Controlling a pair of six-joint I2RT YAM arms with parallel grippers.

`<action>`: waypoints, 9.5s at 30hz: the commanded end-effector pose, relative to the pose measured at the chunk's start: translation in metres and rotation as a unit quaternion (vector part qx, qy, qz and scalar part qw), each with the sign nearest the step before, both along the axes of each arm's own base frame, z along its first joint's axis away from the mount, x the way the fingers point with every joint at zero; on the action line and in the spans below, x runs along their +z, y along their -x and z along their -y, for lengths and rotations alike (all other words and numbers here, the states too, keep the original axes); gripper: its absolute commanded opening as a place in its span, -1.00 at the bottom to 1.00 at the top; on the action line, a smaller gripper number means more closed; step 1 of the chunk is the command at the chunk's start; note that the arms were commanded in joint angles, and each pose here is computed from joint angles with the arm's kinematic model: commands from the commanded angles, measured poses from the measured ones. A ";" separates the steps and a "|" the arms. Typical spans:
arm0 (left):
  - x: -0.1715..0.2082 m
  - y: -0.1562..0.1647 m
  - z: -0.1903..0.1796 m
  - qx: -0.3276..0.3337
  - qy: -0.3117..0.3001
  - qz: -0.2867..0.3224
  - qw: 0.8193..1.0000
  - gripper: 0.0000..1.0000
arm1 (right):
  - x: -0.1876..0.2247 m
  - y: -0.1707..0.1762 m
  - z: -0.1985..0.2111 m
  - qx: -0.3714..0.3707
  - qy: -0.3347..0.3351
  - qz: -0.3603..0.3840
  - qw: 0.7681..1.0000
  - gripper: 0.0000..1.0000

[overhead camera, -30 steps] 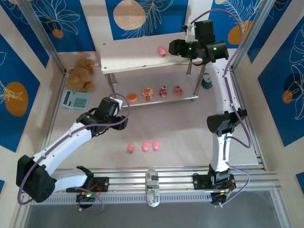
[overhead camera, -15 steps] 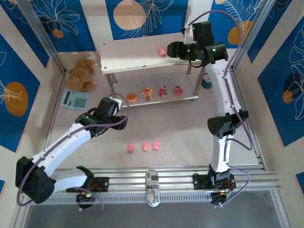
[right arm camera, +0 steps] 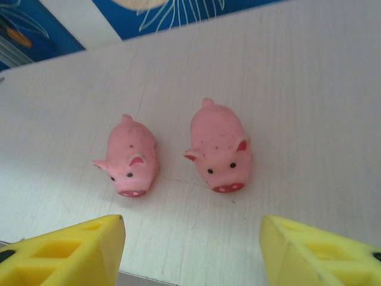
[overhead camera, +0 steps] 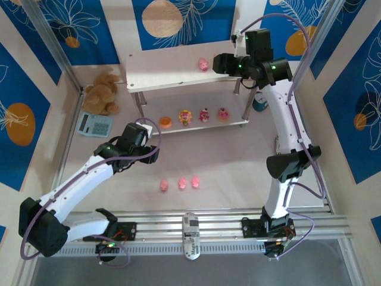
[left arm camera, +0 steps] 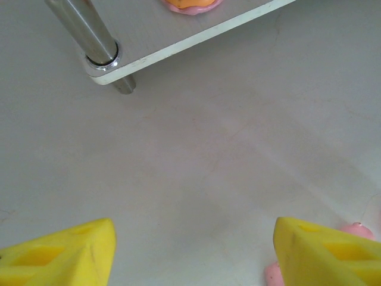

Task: Place and organize the plastic toys onto the shelf

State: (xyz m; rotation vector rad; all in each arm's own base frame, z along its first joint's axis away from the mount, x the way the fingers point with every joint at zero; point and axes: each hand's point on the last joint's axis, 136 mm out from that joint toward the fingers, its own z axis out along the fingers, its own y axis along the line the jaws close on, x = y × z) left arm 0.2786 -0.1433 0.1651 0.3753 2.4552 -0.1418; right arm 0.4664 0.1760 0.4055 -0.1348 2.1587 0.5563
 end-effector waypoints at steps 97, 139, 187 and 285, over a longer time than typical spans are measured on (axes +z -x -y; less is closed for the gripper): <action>0.001 0.004 -0.012 0.007 -0.002 -0.002 1.000 0.41 | -0.038 -0.008 -0.007 -0.028 0.143 -0.001 0.989 -0.44; -0.067 0.068 0.009 -0.013 -0.003 -0.103 0.995 0.40 | -0.069 0.176 0.067 -0.069 0.036 -0.041 0.996 0.21; -0.132 0.087 0.054 -0.003 -0.060 -0.189 0.980 0.02 | -0.169 0.191 0.034 -0.012 0.044 -0.140 0.989 0.22; 0.236 -0.198 0.166 -0.070 0.128 0.201 0.969 -0.38 | -0.145 0.142 0.053 -0.022 -0.011 -0.096 0.995 0.22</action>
